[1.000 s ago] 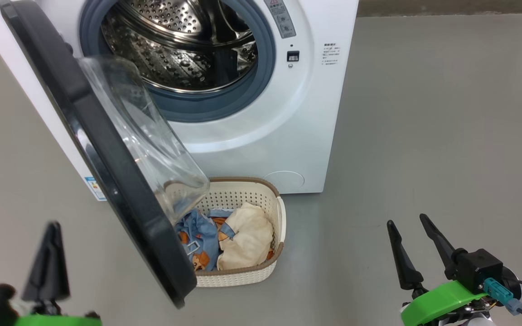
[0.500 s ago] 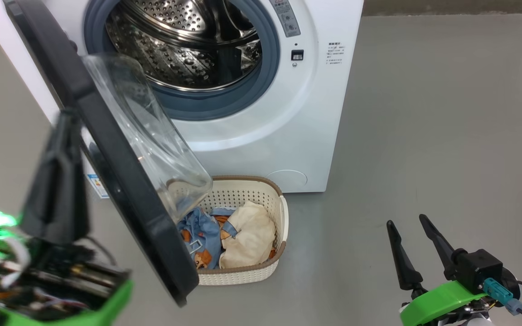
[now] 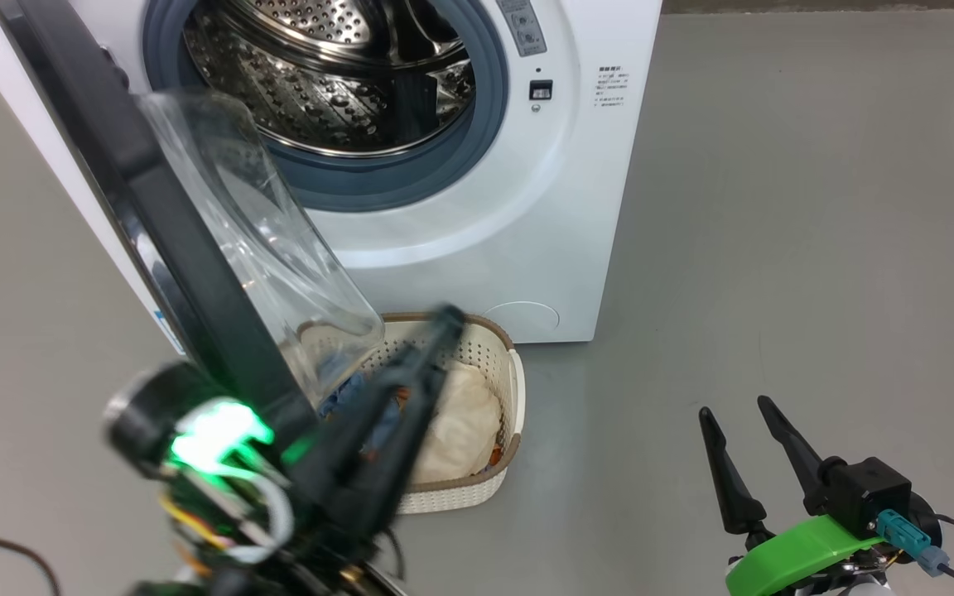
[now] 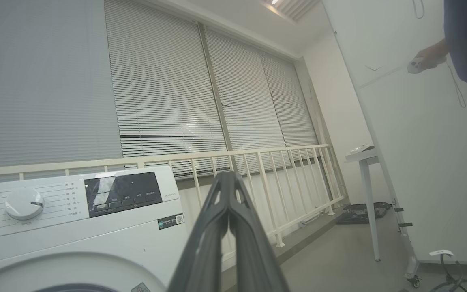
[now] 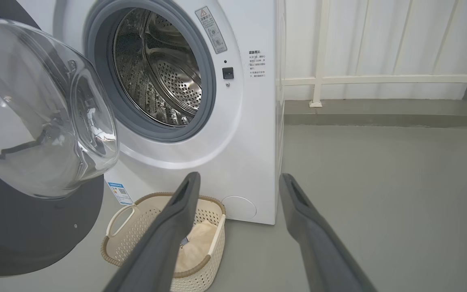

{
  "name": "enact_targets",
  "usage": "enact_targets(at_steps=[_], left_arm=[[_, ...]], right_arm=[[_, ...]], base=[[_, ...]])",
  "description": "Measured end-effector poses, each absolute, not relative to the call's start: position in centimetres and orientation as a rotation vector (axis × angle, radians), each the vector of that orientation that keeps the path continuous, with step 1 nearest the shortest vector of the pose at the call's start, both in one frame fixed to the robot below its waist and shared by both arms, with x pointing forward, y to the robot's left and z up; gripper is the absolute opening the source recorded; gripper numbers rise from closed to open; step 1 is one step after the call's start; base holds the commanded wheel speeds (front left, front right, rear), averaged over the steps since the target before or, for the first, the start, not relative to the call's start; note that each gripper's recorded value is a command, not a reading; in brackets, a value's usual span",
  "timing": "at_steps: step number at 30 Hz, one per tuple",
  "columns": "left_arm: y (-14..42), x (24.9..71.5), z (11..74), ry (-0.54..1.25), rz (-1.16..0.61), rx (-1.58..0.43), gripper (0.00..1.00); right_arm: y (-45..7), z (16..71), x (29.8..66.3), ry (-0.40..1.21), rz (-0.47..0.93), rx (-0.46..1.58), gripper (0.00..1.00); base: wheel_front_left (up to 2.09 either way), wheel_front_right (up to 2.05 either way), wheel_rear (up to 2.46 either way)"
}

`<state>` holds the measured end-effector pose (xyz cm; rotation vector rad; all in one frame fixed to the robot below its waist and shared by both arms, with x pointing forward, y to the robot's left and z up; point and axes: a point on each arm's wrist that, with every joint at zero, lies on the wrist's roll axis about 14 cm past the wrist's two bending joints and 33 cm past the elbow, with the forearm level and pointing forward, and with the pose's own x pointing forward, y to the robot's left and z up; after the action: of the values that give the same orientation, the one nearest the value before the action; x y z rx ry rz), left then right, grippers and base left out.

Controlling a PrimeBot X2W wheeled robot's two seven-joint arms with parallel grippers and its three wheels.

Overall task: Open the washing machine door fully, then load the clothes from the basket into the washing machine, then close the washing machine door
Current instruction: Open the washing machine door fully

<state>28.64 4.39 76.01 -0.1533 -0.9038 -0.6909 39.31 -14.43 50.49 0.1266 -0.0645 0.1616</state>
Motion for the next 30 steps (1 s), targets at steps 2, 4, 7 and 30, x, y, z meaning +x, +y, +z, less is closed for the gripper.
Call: enact_targets(at_steps=[2,4,7,30], left_arm=[[3.2,28.4,75.2,-0.872,-0.734,-0.166,0.00],[2.3,28.4,74.5,-0.841,-0.763,-0.175,0.00],[1.2,28.3,73.4,-0.796,-0.798,-0.193,0.00],[-0.8,30.4,61.0,-0.339,-0.769,-0.267,0.00]], right_arm=[[-14.4,50.4,39.3,-0.060,0.163,0.127,1.00],[-14.4,50.3,39.3,-0.059,0.163,0.127,1.00],[-14.3,50.2,39.3,-0.055,0.166,0.128,1.00],[-13.2,49.2,39.8,-0.024,0.204,0.134,1.00]], base=[[0.00,0.00,0.00],[0.00,0.00,0.00],[0.00,0.00,0.00],[0.00,0.00,0.00]])
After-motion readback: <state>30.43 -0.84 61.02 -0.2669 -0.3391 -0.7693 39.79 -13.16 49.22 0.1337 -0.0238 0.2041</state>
